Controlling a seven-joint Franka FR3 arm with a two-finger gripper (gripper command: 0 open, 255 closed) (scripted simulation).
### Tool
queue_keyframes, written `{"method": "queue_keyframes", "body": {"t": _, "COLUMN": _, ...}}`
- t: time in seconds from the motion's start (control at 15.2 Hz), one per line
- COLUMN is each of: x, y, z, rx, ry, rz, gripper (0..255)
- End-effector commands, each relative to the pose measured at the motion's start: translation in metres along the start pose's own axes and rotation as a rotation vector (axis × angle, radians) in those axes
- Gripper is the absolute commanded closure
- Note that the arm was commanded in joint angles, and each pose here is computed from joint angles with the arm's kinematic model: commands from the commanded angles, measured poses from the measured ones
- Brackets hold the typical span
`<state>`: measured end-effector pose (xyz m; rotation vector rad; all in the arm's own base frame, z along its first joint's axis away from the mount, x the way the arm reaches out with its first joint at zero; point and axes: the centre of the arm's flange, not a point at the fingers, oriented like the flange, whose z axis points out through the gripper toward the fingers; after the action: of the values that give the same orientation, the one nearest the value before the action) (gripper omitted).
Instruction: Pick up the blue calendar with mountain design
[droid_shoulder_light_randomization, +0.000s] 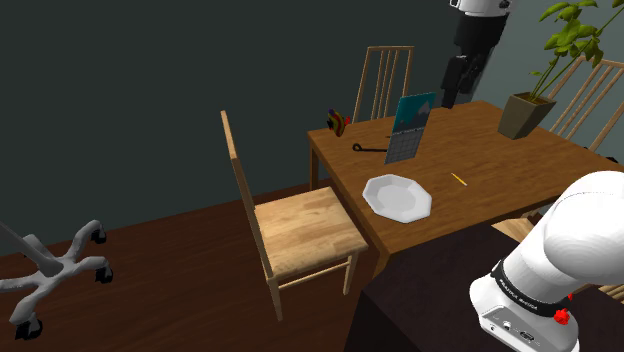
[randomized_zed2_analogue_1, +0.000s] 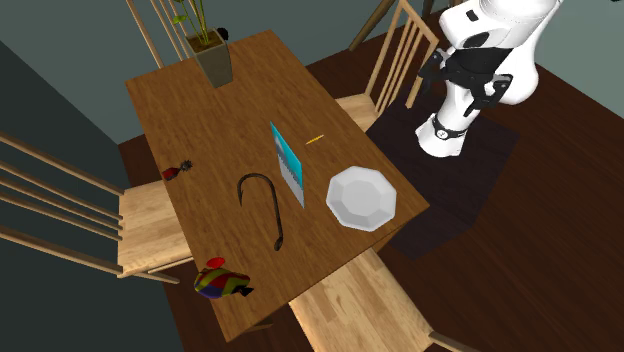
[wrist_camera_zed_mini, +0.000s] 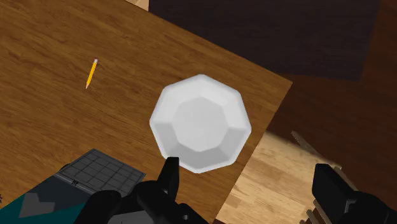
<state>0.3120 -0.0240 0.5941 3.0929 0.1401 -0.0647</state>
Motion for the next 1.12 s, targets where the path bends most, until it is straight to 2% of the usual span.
{"method": "queue_keyframes", "body": {"t": 0.0, "x": 0.000, "y": 0.000, "z": 0.000, "rx": 0.000, "ry": 0.000, "rz": 0.000, "gripper": 0}}
{"method": "queue_keyframes", "body": {"t": 0.53, "x": 0.061, "y": 0.079, "z": 0.028, "rx": -0.030, "ry": -0.034, "rz": -0.262, "gripper": 0}}
{"method": "queue_keyframes", "body": {"t": 1.06, "x": 0.139, "y": 0.142, "z": 0.057, "rx": -0.059, "ry": -0.068, "rz": -0.523, "gripper": 0}}
